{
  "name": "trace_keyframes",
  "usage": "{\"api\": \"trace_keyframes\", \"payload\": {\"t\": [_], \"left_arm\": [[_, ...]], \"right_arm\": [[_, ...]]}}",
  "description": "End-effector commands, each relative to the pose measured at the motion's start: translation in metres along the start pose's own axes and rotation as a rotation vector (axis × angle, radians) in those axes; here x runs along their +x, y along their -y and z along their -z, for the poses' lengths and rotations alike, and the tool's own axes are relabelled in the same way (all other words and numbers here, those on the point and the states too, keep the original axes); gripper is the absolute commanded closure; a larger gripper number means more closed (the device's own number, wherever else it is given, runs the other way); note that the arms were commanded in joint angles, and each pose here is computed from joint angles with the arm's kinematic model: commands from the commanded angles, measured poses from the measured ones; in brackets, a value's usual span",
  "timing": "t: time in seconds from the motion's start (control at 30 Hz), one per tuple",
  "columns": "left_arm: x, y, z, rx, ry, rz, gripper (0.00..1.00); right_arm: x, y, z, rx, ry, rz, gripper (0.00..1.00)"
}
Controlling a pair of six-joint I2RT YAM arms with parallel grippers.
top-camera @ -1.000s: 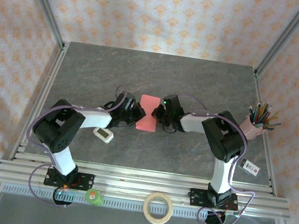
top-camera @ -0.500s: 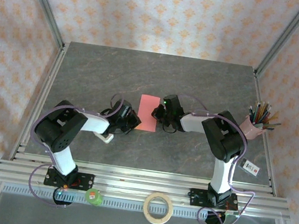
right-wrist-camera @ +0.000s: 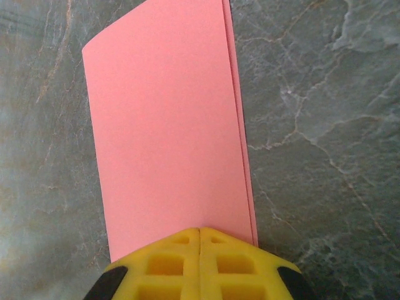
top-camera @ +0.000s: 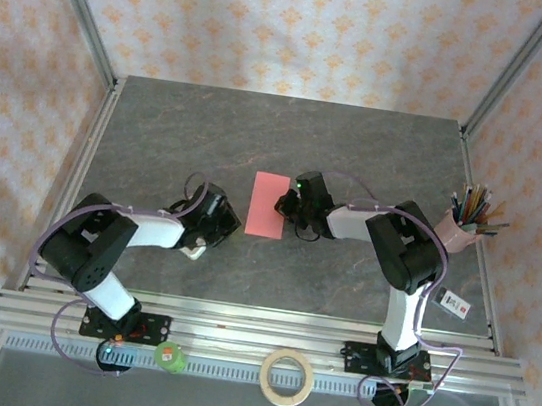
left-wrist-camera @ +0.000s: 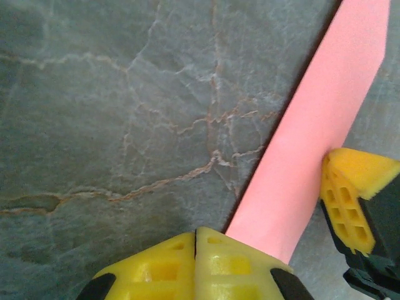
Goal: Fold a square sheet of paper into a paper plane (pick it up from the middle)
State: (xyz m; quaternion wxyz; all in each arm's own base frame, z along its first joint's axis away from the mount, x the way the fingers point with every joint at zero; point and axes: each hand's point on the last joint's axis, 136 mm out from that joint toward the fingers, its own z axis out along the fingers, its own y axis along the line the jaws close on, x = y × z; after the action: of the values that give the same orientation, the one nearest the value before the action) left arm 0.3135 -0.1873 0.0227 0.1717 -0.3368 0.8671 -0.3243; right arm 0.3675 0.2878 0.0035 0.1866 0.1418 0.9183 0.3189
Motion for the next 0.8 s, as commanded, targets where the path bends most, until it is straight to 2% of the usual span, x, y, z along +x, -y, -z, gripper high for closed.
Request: {"api": "trace_keyframes", "payload": {"t": [0.0, 0.1, 0.3, 0.53, 0.67, 0.77], "left_arm": [[-0.006, 0.023, 0.008, 0.04, 0.01, -0.057, 1.0], [0.001, 0.039, 0.004, 0.072, -0.034, -0.09, 1.0], [0.02, 0.044, -0.016, 0.07, -0.101, -0.113, 1.0], [0.024, 0.003, -0.023, -0.057, -0.105, -0.113, 1.0], [0.019, -0.028, -0.013, -0.16, -0.087, -0.136, 1.0], [0.01, -0.032, -0.002, -0.162, -0.065, -0.129, 1.0]], "right_arm": [[0.067, 0.169, 0.004, 0.552, -0.183, -0.056, 1.0], [0.067, 0.169, 0.004, 0.551, -0.182, -0.057, 1.0], [0.068, 0.171, 0.005, 0.554, -0.181, -0.062, 1.0], [0.067, 0.171, 0.005, 0.558, -0.179, -0.057, 1.0], [0.065, 0.169, 0.004, 0.558, -0.181, -0.044, 1.0], [0.06, 0.163, 0.003, 0.548, -0.185, -0.009, 1.0]]}}
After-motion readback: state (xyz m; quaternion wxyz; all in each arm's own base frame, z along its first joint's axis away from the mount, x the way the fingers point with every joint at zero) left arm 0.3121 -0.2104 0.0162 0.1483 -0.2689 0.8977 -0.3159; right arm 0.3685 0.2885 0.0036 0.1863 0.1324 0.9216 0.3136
